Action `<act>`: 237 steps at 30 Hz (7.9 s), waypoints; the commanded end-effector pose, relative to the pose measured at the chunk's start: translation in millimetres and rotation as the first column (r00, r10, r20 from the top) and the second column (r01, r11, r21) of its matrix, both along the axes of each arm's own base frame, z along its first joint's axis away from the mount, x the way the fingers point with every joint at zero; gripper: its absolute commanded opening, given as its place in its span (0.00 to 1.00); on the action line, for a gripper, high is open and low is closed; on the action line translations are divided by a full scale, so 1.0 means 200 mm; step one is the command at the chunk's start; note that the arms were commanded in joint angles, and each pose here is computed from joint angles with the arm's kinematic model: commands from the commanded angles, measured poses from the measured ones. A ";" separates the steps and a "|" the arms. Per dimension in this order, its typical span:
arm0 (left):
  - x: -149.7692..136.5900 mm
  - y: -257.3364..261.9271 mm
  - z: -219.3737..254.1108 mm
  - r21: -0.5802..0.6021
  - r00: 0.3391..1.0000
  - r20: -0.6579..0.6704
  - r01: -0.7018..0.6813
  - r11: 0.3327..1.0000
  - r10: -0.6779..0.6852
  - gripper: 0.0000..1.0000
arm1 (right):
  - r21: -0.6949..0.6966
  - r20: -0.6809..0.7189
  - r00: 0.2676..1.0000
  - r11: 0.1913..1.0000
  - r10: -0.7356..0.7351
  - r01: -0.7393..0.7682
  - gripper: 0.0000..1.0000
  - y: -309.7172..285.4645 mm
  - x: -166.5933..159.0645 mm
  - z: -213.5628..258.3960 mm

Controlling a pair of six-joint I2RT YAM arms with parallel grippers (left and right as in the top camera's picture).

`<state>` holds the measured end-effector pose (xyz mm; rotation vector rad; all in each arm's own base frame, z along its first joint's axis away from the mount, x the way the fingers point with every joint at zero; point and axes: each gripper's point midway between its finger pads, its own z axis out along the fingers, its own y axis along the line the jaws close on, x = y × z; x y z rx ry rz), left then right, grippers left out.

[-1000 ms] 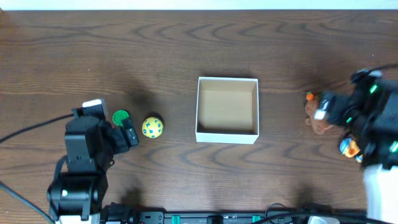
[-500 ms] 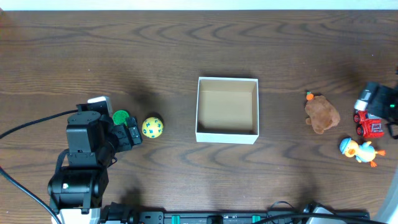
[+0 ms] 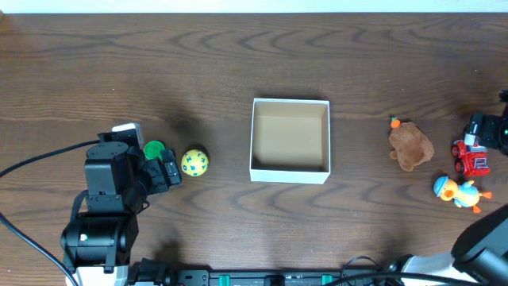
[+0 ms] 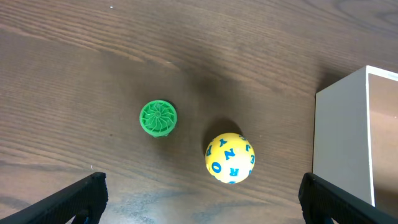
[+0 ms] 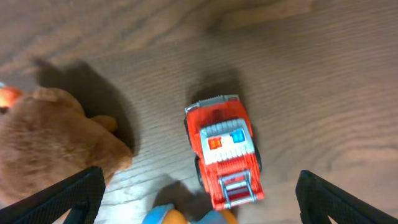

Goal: Pack container
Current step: 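Move the right gripper over the red fire truck and grasp it, then carry the red fire truck into the white box and release, then move the right gripper to the brown plush bear and grasp it, then lift the brown bear into the white box and release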

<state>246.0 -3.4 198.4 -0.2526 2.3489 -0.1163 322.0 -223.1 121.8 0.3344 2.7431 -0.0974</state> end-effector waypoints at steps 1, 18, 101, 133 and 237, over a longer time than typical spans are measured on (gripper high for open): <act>0.01 0.00 0.04 -0.016 1.000 0.016 -0.009 1.000 0.010 0.98 | -0.011 -0.036 0.996 0.997 0.081 -0.082 0.99 -0.03 0.02 -0.08; 0.01 0.00 0.04 -0.016 1.000 0.017 -0.009 1.000 0.010 0.98 | 0.004 -0.114 0.991 0.997 0.076 -0.076 0.97 -0.13 0.03 -0.35; -0.02 0.00 0.01 -0.016 1.000 -0.018 -0.010 1.000 0.009 0.98 | 0.167 0.384 0.916 0.967 0.117 -0.193 0.01 1.76 0.10 0.70; -0.03 0.00 0.01 -0.016 1.000 -0.022 -0.010 1.000 0.009 0.98 | 0.029 -0.026 0.972 0.972 0.234 -0.233 0.60 1.86 0.38 -0.29; -0.05 0.00 -0.02 -0.015 0.999 -0.048 -0.010 1.000 0.009 0.98 | 0.298 0.015 0.990 0.944 0.142 -0.140 0.56 2.32 0.21 -0.23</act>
